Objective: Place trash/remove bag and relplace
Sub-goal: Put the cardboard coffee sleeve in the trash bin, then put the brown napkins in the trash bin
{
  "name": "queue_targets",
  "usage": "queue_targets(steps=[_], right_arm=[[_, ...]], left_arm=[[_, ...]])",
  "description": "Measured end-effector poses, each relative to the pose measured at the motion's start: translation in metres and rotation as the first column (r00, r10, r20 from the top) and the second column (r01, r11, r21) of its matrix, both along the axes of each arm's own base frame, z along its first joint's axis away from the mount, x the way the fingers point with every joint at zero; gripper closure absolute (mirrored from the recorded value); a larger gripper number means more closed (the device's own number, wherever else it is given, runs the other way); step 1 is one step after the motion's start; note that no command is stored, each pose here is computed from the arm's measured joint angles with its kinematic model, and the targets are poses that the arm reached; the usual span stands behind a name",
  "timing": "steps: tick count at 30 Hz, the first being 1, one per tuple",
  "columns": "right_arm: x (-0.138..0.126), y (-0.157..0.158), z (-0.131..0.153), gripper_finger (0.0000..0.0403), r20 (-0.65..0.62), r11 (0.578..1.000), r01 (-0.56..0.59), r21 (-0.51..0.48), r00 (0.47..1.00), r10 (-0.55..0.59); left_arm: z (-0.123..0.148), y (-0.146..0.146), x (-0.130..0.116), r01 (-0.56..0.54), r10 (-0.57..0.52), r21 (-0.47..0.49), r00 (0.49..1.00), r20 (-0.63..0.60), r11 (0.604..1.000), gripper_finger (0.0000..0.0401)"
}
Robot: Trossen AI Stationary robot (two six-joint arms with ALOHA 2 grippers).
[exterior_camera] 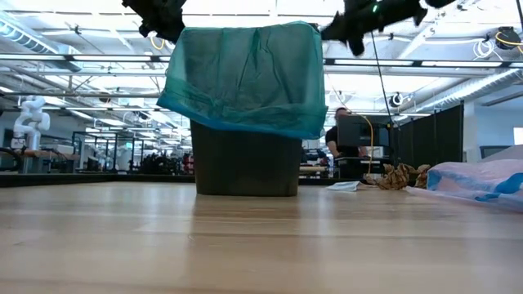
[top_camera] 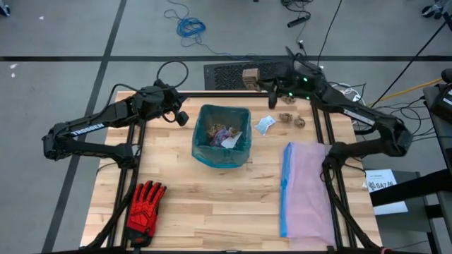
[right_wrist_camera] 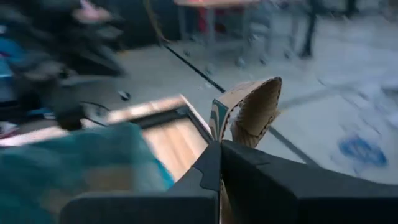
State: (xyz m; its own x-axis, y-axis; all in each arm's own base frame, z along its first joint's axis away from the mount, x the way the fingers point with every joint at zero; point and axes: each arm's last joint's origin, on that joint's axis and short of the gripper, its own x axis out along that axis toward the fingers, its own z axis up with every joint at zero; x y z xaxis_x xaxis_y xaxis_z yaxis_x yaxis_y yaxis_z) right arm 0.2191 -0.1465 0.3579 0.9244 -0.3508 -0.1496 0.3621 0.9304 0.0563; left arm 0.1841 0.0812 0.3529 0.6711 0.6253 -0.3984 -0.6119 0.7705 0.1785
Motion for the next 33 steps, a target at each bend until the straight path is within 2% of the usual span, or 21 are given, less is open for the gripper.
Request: queue_targets(steps=[5, 9, 12, 16, 20, 24, 28, 31, 33], right_arm=[[0.005, 0.036, 0.019, 0.0403, 0.103, 0.975, -0.214, -0.056, 0.97, 0.219], [0.019, 0.059, 0.02, 0.0403, 0.133, 0.941, -0.331, -0.069, 0.932, 0.337], [0.034, 0.069, 0.011, 0.0403, 0.107, 0.922, -0.384, -0.054, 0.915, 0.388], [0.062, 0.071, -0.016, 0.0392, 0.031, 0.91, -0.415, 0.025, 0.91, 0.414], [0.084, 0.064, -0.046, 0.0351, -0.049, 0.91, -0.402, 0.106, 0.912, 0.408], [0.087, 0.06, -0.05, 0.0288, -0.064, 0.929, -0.355, 0.099, 0.93, 0.362], [0.065, 0.062, -0.03, 0.0225, -0.071, 0.953, -0.303, 0.028, 0.95, 0.304], [0.036, 0.065, -0.016, 0.0193, -0.162, 0.98, -0.193, -0.055, 0.97, 0.182], [0.015, 0.066, -0.013, 0.0182, -0.252, 0.993, -0.096, -0.072, 0.965, 0.075]], left_arm=[[0.0, 0.0, 0.0, 0.0, 0.0, 0.0, 1.0, 0.0, 1.0, 0.0401], [0.0, 0.0, 0.0, 0.0, 0.0, 0.001, 1.0, 0.002, 1.0, 0.0401], [0.0, 0.0, 0.0, 0.001, -0.001, 0.004, 1.0, 0.003, 1.0, 0.0401], [0.003, 0.0, 0.001, 0.003, -0.004, 0.013, 1.0, 0.03, 1.0, 0.0401], [0.006, 0.0, 0.006, 0.071, -0.072, 0.008, 0.994, 0.086, 0.997, 0.0401], [0.007, 0.001, 0.014, 0.154, -0.163, 0.06, 0.968, 0.191, 0.986, 0.0401], [-0.009, 0.001, 0.023, 0.238, -0.268, 0.131, 0.909, 0.319, 0.962, 0.0401], [-0.028, 0.0, 0.025, 0.293, -0.346, 0.19, 0.851, 0.394, 0.937, 0.0401], [-0.042, -0.001, 0.026, 0.305, -0.372, 0.219, 0.821, 0.432, 0.927, 0.0401]])
